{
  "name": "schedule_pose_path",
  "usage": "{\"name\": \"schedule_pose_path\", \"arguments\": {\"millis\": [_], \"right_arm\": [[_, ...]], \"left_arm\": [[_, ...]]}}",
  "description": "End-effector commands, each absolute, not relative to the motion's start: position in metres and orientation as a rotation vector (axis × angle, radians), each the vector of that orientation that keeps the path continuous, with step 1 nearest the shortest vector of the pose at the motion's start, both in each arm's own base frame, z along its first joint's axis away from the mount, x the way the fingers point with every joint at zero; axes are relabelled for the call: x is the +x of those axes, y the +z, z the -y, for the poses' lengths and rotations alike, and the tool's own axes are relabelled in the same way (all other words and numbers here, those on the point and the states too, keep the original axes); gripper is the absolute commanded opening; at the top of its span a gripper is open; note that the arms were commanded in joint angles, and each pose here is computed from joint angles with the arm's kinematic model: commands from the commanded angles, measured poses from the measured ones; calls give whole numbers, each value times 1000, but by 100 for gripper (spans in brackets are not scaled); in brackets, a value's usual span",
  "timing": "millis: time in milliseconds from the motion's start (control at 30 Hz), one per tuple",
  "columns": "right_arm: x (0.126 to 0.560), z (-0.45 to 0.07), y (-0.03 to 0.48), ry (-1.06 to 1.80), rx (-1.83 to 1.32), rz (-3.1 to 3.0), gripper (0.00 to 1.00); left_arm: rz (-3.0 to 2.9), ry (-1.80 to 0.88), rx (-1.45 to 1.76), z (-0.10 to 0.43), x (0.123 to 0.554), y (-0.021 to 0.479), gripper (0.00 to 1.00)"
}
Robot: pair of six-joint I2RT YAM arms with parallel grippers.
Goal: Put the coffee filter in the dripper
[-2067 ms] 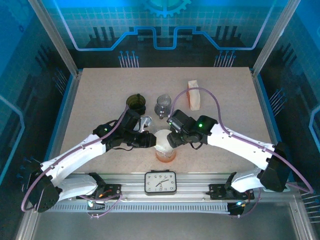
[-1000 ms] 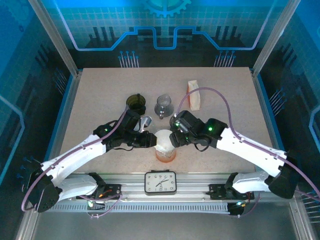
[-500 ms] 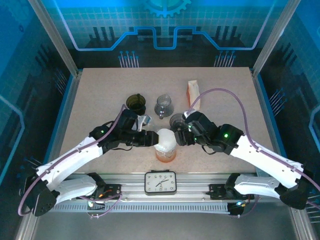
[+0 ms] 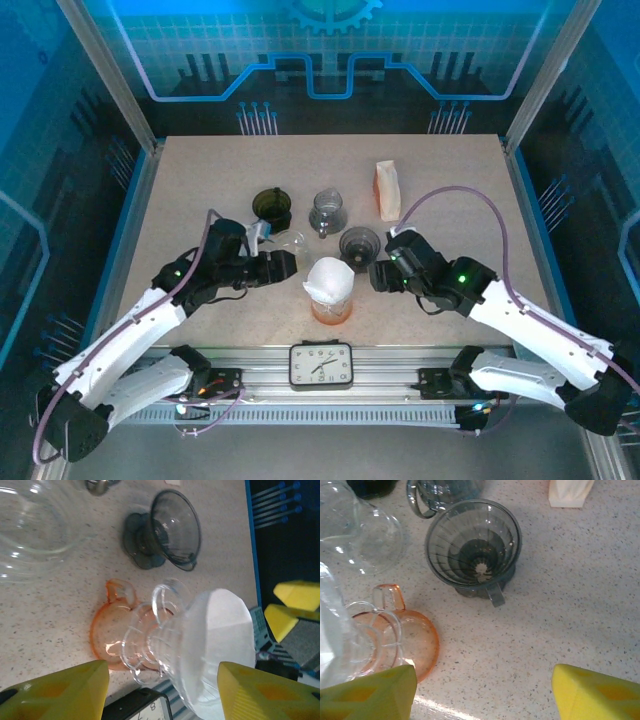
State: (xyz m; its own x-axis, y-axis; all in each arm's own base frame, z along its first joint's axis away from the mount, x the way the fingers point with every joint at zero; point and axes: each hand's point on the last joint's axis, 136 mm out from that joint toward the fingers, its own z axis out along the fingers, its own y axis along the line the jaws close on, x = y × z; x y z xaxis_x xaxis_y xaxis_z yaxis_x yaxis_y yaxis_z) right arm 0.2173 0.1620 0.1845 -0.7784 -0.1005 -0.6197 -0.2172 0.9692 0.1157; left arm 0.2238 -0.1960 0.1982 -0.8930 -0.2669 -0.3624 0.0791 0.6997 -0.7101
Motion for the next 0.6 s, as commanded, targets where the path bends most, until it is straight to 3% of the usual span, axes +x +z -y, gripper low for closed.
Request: {"name": "schedule_pose_path", "arguments": {"millis": [0,567], "right_arm": [[219,-156,182,245,-161,-2453,72],[201,-159,101,384,-137,-2651,71]], "left_arm": [[-2443,-1049,-251,182,232,192,61],[-2454,-986,-486,148,257,156,61]]}}
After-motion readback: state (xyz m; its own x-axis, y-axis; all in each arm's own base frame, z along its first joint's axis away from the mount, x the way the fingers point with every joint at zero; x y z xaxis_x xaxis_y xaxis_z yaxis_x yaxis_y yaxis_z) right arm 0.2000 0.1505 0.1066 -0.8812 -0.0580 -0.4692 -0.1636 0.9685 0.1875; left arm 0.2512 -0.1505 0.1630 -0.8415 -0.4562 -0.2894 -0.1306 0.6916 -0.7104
